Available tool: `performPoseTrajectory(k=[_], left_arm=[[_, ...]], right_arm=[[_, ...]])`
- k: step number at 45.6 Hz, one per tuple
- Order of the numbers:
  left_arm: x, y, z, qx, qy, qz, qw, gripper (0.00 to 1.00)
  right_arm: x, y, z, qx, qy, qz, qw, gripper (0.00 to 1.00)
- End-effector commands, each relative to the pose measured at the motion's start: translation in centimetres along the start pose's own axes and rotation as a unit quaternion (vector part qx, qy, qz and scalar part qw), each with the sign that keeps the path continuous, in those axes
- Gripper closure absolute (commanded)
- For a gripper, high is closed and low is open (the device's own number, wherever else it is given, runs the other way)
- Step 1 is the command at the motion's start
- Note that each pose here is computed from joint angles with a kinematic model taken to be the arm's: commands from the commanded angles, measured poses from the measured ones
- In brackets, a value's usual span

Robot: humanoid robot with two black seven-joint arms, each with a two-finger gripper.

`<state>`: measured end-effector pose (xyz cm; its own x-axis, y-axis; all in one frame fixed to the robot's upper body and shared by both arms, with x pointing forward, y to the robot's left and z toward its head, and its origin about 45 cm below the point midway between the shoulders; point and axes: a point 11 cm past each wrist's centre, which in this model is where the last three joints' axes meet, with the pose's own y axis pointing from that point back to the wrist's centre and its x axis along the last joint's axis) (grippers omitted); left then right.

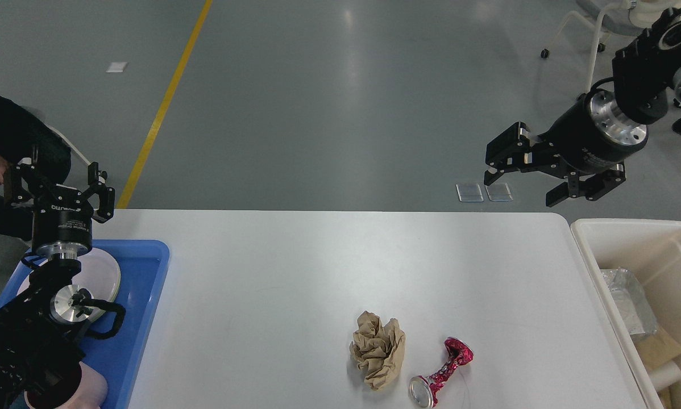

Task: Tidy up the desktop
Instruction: 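Move the right gripper down to the pink-red cup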

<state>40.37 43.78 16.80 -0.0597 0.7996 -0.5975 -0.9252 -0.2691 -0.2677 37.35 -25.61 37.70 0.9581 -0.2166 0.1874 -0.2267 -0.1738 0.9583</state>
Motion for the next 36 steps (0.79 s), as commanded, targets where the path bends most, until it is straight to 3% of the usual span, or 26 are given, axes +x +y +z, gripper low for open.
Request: performPoseTrajectory(k=[1,15,26,36], left_arm=[[0.0,0.0,0.0,0.0,0.0,0.0,1.0,0.03],[0.0,0.0,0.0,0.001,0.0,0.0,1.0,0.03],[0.0,0.0,0.0,0.001,0.0,0.0,1.0,0.03],[0.0,0.0,0.0,0.001,0.0,0.0,1.0,0.03]], right_arm=[[-1.3,-3.5,1.7,-0.014,-0.02,-0.038,0.999,0.0],[-8.2,-15.0,5.3,-0.008,-0.095,-0.15,0.984,0.0],[-11.8,-21.3,6.2,0.003,-0.143,-0.181,0.973,0.0],[-13.4,-24.6,6.3,0.006,-0.168,-0.185,0.968,0.0]])
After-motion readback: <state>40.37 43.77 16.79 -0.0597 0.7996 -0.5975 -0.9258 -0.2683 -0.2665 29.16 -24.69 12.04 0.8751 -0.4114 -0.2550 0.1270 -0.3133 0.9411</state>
